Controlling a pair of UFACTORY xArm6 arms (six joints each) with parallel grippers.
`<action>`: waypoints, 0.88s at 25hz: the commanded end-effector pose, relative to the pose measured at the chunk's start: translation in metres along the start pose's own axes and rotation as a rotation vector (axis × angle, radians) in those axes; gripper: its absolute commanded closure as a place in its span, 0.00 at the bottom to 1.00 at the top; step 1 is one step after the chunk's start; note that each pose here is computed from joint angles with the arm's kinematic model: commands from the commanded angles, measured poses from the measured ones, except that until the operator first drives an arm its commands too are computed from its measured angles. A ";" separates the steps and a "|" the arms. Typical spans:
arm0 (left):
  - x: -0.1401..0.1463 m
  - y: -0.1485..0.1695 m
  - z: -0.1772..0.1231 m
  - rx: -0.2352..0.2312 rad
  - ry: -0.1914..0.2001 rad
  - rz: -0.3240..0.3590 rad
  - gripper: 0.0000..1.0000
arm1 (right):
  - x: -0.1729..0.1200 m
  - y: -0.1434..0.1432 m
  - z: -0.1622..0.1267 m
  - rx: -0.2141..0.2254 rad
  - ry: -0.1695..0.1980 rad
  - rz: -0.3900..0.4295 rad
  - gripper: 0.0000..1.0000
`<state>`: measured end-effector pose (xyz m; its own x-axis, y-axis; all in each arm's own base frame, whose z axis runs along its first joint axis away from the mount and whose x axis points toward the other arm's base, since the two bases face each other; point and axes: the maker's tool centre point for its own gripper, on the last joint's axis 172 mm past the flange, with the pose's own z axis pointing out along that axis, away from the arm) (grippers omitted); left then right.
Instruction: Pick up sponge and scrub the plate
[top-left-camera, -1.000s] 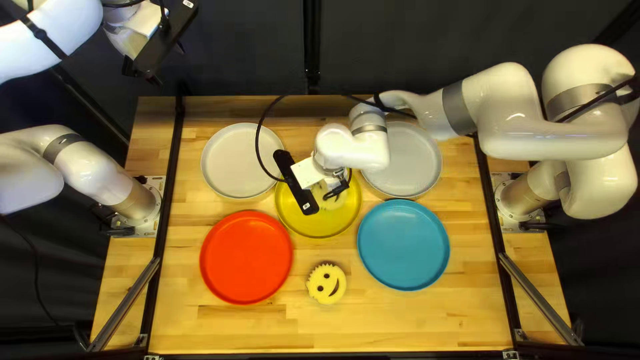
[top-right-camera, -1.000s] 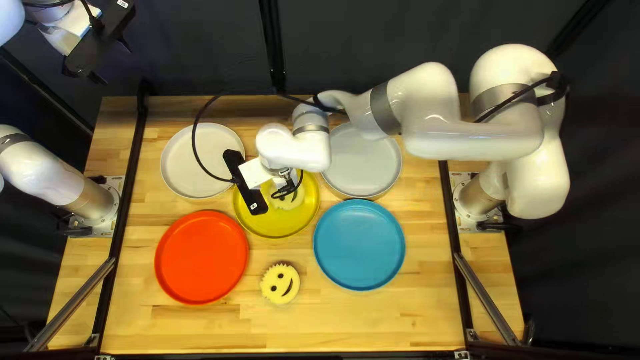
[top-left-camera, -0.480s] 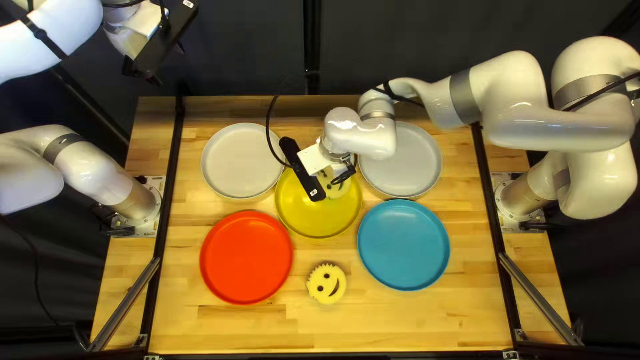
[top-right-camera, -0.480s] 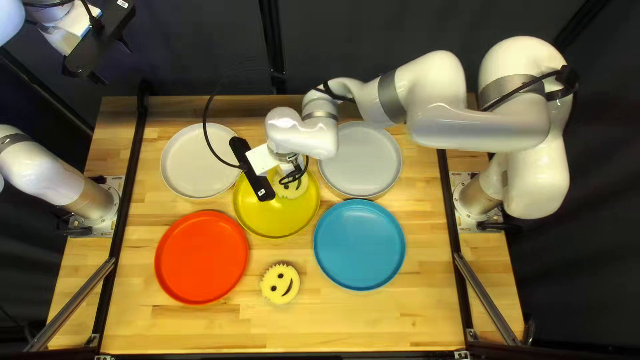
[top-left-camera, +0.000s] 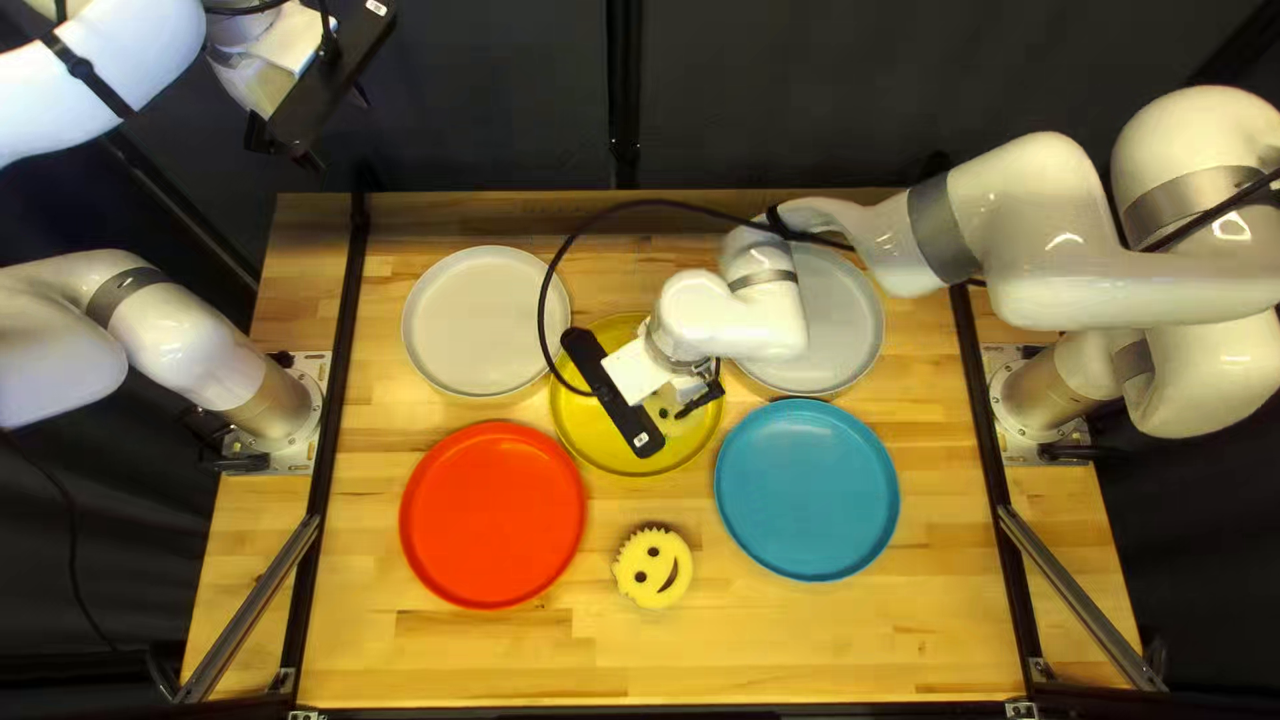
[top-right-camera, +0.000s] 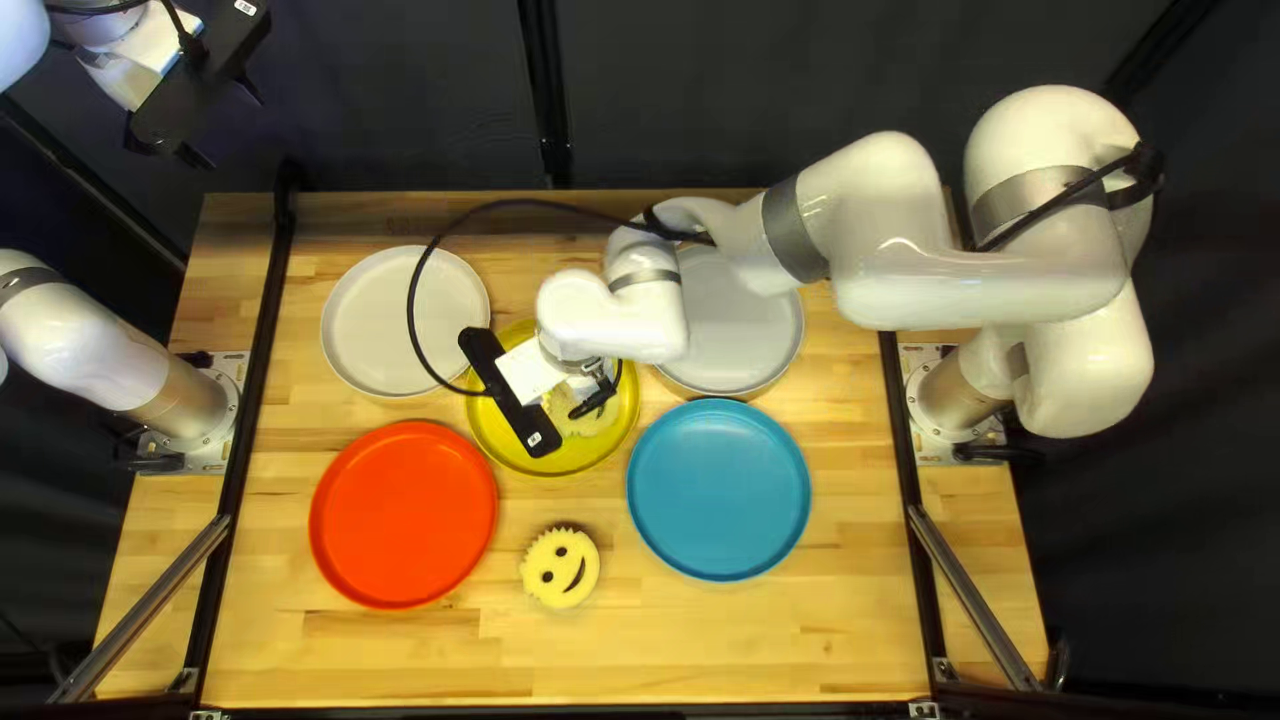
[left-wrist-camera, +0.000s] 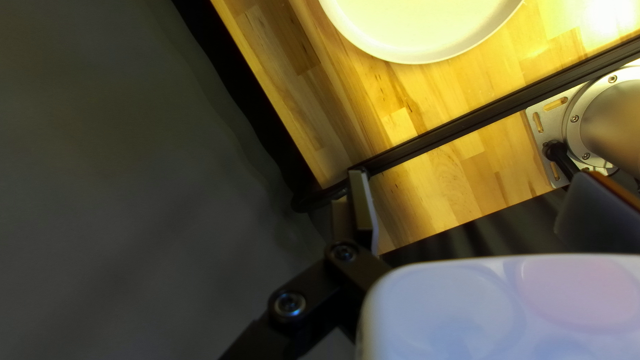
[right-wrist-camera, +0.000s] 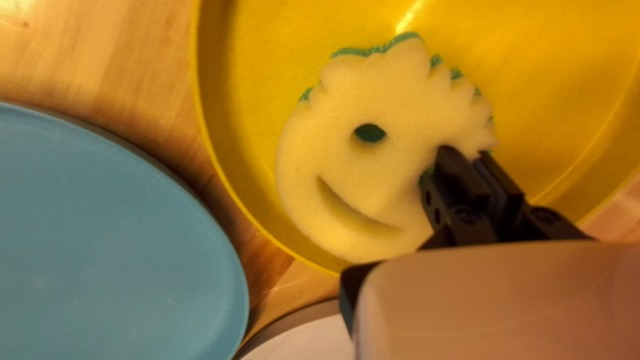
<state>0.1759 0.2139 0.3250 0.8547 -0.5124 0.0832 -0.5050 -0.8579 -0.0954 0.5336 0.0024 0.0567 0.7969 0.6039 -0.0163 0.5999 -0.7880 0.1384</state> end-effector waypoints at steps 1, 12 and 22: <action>0.000 0.000 0.000 0.000 0.000 0.000 0.00 | -0.012 0.019 0.004 0.007 -0.004 0.005 1.00; 0.000 0.000 0.000 0.000 0.000 0.000 0.00 | -0.038 0.065 0.019 0.047 0.001 0.059 1.00; 0.000 0.000 0.000 0.000 0.000 0.000 0.00 | -0.034 0.064 0.017 0.055 -0.003 0.070 1.00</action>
<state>0.1759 0.2139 0.3250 0.8547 -0.5124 0.0832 -0.5050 -0.8579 -0.0954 0.5452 -0.0791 0.0488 0.8372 0.5468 -0.0095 0.5455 -0.8337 0.0853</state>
